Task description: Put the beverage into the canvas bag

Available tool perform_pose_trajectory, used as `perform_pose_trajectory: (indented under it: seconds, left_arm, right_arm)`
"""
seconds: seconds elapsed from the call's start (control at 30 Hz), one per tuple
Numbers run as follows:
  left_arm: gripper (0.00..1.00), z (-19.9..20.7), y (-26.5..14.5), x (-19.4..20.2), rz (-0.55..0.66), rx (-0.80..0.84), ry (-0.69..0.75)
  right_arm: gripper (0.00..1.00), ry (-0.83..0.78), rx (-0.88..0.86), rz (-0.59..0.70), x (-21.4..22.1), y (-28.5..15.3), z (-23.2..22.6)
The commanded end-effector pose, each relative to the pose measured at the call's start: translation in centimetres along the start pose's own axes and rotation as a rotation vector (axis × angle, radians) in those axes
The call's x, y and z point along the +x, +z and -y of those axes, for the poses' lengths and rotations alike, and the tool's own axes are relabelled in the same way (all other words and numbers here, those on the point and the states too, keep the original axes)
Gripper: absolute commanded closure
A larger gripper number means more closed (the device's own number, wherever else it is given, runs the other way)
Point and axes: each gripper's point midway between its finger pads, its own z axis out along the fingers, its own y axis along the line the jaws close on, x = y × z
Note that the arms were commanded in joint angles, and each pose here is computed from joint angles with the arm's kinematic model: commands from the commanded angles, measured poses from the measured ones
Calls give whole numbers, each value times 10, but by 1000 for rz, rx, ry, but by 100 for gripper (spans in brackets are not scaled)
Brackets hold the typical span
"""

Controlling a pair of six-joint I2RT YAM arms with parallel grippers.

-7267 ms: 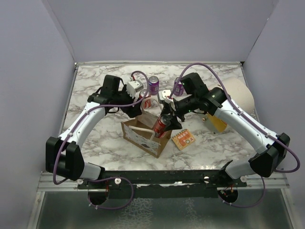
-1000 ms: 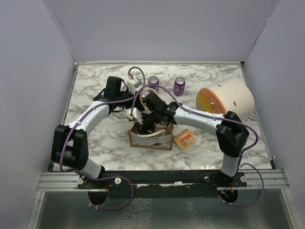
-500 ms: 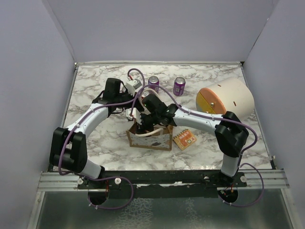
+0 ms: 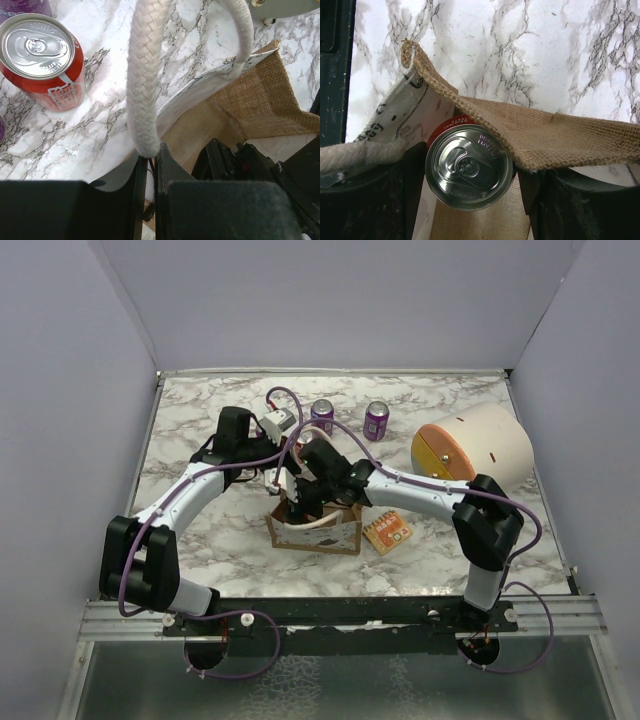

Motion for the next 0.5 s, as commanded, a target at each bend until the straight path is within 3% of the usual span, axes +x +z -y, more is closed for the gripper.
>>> perform_pose_trajectory:
  seconds: [0.0, 0.2, 0.47]
  left_arm:
    - [100, 5, -4, -2, 14, 6, 50]
    - [100, 7, -4, -2, 15, 13, 62]
    - [100, 10, -6, -6, 24, 24, 88]
  right_arm:
    - [28, -46, 51, 38, -18, -12, 5]
    - [18, -61, 70, 51, -23, -19, 5]
    - [17, -107, 94, 76, -29, -32, 2]
